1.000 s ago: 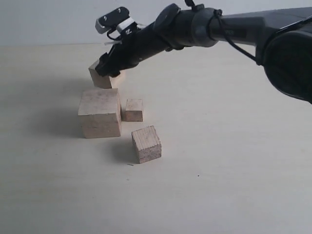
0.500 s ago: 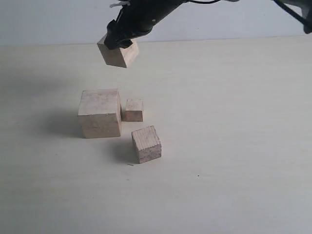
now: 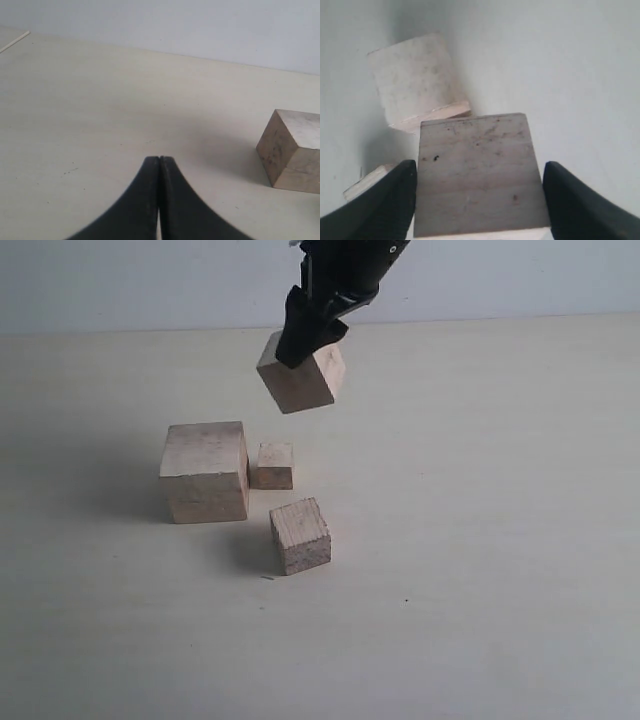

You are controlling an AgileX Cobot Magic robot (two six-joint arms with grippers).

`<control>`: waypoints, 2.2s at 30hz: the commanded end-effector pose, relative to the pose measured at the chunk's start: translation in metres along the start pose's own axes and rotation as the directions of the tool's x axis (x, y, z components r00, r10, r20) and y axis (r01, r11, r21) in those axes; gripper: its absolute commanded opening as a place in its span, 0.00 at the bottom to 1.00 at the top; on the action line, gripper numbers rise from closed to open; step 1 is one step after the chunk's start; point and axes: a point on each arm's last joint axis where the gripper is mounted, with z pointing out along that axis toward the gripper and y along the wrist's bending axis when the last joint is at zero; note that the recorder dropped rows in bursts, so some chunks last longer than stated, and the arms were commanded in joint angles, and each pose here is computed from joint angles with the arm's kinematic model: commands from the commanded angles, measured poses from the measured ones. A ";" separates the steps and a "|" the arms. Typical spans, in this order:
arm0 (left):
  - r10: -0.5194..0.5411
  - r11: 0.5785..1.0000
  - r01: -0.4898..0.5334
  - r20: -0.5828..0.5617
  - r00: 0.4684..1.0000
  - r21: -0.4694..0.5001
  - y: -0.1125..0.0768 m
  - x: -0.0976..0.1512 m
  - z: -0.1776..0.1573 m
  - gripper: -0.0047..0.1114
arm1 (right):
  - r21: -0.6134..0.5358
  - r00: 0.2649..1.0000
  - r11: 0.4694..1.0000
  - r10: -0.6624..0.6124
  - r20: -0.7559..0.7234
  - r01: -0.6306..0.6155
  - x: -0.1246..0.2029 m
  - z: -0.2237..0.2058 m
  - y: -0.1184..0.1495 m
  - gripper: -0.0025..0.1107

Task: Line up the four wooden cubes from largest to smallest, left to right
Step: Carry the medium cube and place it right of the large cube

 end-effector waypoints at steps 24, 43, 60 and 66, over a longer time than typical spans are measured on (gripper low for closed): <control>0.002 1.000 -0.002 0.011 1.000 0.005 0.000 -0.001 0.000 0.04 | -0.274 0.999 0.962 0.019 0.031 -0.010 0.028 0.059 0.011 0.02; 0.002 1.000 -0.002 0.011 1.000 0.005 0.000 -0.001 0.000 0.04 | -0.243 1.000 0.970 -0.024 -0.010 0.021 0.040 0.082 0.002 0.02; 0.002 1.000 -0.002 0.011 1.000 0.005 0.000 -0.001 0.000 0.04 | -0.196 0.987 0.968 -0.150 0.048 0.157 0.042 0.097 -0.007 0.02; 0.002 1.000 -0.002 0.011 1.000 0.005 0.000 -0.001 0.000 0.04 | -0.280 0.979 0.940 -0.170 0.116 0.197 0.042 0.103 0.000 0.02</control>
